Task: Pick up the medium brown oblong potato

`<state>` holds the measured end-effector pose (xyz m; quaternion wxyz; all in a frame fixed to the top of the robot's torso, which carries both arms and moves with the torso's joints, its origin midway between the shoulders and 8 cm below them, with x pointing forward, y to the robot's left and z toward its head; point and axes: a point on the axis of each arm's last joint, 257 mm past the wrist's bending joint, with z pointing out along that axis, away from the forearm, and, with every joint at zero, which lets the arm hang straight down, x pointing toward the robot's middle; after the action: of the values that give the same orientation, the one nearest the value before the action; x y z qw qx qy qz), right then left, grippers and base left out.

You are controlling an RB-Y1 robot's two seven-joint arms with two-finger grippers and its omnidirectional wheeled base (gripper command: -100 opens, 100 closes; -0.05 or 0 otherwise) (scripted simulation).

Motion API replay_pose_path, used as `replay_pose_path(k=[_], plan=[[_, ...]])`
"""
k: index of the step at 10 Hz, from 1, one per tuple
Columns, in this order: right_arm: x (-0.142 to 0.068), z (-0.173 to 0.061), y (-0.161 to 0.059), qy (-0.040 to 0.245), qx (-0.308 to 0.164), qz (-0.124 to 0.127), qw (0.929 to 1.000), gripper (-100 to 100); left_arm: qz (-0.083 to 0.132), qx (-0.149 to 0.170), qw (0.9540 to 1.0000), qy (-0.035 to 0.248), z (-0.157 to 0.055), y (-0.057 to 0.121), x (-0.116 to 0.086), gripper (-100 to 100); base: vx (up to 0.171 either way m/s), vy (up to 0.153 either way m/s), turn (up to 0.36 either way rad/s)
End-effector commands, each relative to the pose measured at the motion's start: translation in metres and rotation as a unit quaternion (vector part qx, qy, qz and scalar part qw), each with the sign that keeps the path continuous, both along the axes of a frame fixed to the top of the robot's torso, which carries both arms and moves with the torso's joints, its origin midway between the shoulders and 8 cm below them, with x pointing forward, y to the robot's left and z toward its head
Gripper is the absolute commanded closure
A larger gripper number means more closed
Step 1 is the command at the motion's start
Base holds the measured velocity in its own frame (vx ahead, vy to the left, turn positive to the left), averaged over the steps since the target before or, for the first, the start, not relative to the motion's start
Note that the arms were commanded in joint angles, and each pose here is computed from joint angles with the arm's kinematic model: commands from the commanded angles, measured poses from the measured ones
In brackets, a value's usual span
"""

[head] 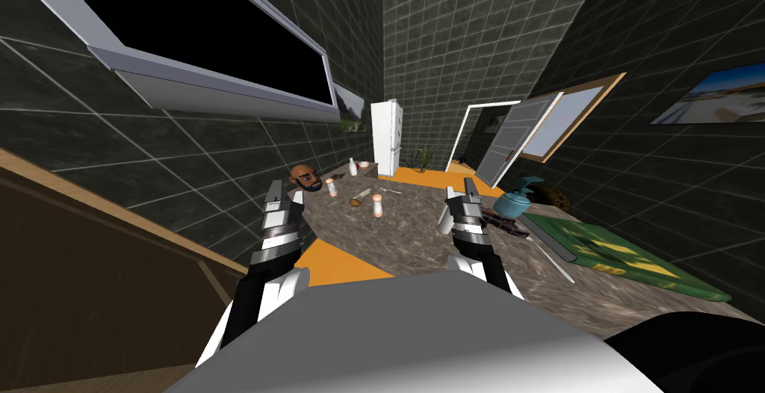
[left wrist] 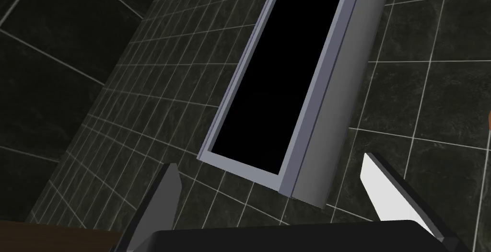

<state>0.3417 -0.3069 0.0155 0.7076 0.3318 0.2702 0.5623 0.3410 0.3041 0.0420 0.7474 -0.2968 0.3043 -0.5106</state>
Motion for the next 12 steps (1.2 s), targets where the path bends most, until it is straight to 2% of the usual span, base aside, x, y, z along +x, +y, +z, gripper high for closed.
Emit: replay_pose_path(k=[1, 5, 6, 8, 9, 12], plan=[[0.000, 0.000, 0.000, 0.000, 0.000, 0.000, 1.0000, 0, -0.013, 0.006, 0.9998, 0.016, -0.009, -0.006, 0.015, -100, -0.015, -0.005, 0.049], [0.000, 0.000, 0.000, 0.000, 0.000, 0.000, 1.0000, 0, -0.036, 0.008, 0.9978, 0.055, -0.032, -0.016, 0.051, -100, -0.028, -0.008, 0.040], [0.000, 0.000, 0.000, 0.000, 0.000, 0.000, 1.0000, 0, -0.036, 0.008, 0.9978, 0.055, -0.032, -0.016, 0.051, -100, -0.022, -0.005, 0.013], [0.000, 0.000, 0.000, 0.000, 0.000, 0.000, 1.0000, 0, -0.049, 0.008, 0.9956, 0.079, -0.045, -0.022, 0.074, -100, -0.029, -0.006, 0.039], [0.000, 0.000, 0.000, 0.000, 0.000, 0.000, 1.0000, 0, -0.049, 0.008, 0.9954, 0.081, -0.048, -0.022, 0.075, -100, -0.025, -0.002, 0.018], [0.000, 0.000, 0.000, 0.000, 0.000, 0.000, 1.0000, 0, -0.067, 0.010, 0.9897, 0.126, -0.073, -0.031, 0.112, -100, -0.039, -0.006, 0.042]])
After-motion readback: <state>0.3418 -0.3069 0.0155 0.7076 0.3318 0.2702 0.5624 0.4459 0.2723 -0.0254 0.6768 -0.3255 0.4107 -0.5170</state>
